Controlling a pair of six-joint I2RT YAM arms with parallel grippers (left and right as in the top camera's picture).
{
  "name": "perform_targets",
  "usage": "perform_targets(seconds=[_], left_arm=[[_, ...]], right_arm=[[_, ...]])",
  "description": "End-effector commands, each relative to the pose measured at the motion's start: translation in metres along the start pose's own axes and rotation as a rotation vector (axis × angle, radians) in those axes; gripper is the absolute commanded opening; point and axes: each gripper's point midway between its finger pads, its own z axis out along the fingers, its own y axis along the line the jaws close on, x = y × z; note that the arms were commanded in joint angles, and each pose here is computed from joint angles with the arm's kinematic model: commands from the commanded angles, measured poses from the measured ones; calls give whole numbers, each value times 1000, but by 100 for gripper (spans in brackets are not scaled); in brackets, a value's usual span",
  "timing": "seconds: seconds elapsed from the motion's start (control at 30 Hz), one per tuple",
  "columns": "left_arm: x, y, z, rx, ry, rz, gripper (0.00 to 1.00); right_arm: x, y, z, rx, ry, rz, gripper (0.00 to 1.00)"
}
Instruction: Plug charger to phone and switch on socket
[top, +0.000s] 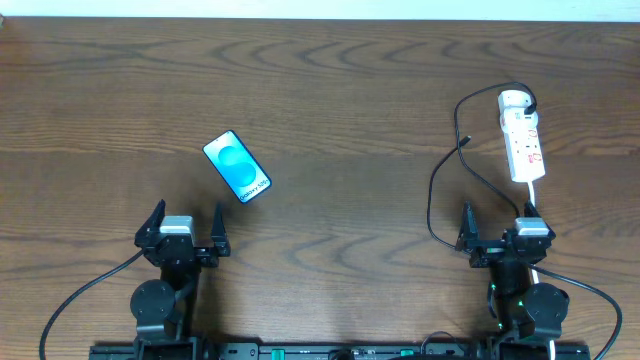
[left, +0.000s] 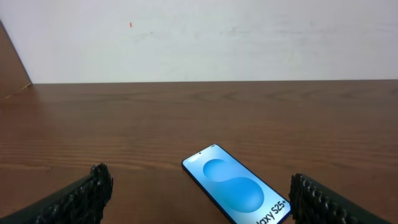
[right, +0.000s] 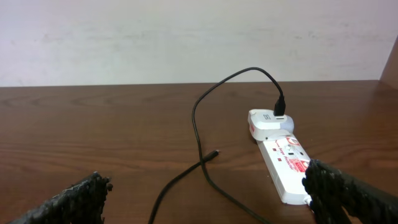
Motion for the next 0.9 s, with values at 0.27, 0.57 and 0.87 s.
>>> perform_targets(seconds=[0.27,0.57,0.87], left_arm=[[-17,-14,0,82,-84,-7,92],[-49,-14,-8,93,-134,-163,92],[-83,-17,-8,101,7,-177,92]], right_arm=[[0,1,0,-3,-1,-11,99],[0,1,0,-3,-1,-11,99],[0,1,0,-3,-1,-11,99]])
